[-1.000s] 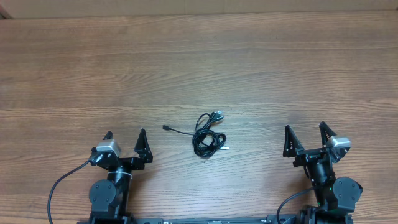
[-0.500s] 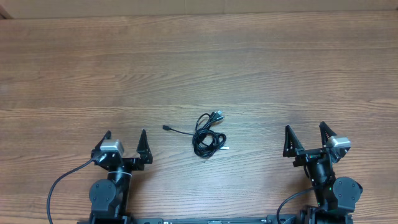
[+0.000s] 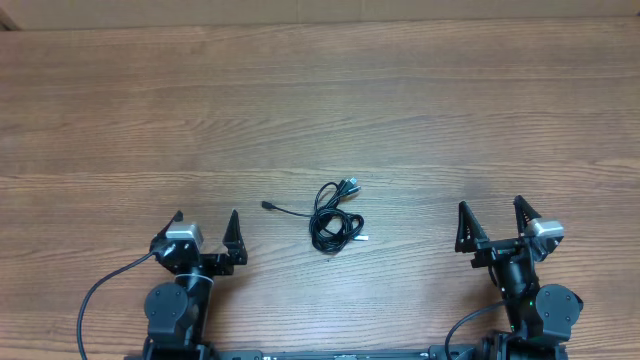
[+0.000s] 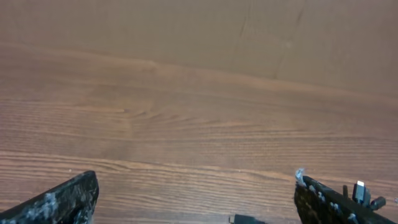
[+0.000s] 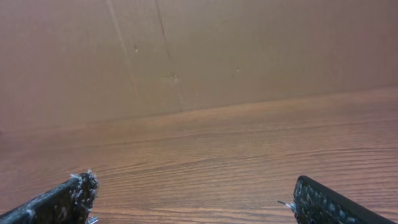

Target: Untangle cables

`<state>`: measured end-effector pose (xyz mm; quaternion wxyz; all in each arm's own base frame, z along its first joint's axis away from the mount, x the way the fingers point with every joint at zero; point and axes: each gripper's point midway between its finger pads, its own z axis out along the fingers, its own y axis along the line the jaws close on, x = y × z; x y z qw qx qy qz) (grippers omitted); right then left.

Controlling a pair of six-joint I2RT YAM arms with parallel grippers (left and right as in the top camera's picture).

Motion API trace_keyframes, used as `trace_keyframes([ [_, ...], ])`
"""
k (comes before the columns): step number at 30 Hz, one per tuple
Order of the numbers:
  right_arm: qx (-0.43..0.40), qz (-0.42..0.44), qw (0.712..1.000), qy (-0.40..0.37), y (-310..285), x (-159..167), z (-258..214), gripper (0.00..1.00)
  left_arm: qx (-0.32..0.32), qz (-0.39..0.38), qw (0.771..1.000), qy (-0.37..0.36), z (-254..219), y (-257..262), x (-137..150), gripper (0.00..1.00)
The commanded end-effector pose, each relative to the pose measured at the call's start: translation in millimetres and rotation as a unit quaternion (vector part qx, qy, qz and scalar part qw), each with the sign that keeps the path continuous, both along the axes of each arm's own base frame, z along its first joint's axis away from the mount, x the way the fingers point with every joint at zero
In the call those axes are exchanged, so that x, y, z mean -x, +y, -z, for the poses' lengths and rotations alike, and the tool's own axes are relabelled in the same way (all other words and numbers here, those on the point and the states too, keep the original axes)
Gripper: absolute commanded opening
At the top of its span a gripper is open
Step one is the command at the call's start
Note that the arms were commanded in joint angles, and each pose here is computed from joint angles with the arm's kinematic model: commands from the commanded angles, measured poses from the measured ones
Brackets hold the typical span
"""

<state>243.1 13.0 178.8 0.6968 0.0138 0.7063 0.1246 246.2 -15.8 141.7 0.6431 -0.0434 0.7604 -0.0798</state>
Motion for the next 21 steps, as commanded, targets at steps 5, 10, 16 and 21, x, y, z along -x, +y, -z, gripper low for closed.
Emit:
trace_keyframes([
  [5, 0.0, 0.002, 1.0, 0.002, 0, 0, 4, 1.0, -0.014, 0.005, 0.999, 0.035, -12, 0, 11, 1.0],
  [10, 0.0, 0.002, 1.0, 0.002, 0, 0, 4, 1.0, -0.011, 0.014, 0.998, 0.061, -13, -3, 16, 1.0],
  [16, 0.0, 0.002, 1.0, 0.002, 0, 0, 4, 1.0, -0.012, 0.021, 0.991, 0.131, -23, -5, 17, 1.0],
  [21, 0.0, 0.002, 1.0, 0.002, 0, 0, 4, 1.0, -0.01, 0.032, 0.977, 0.212, -42, -10, 7, 1.0],
])
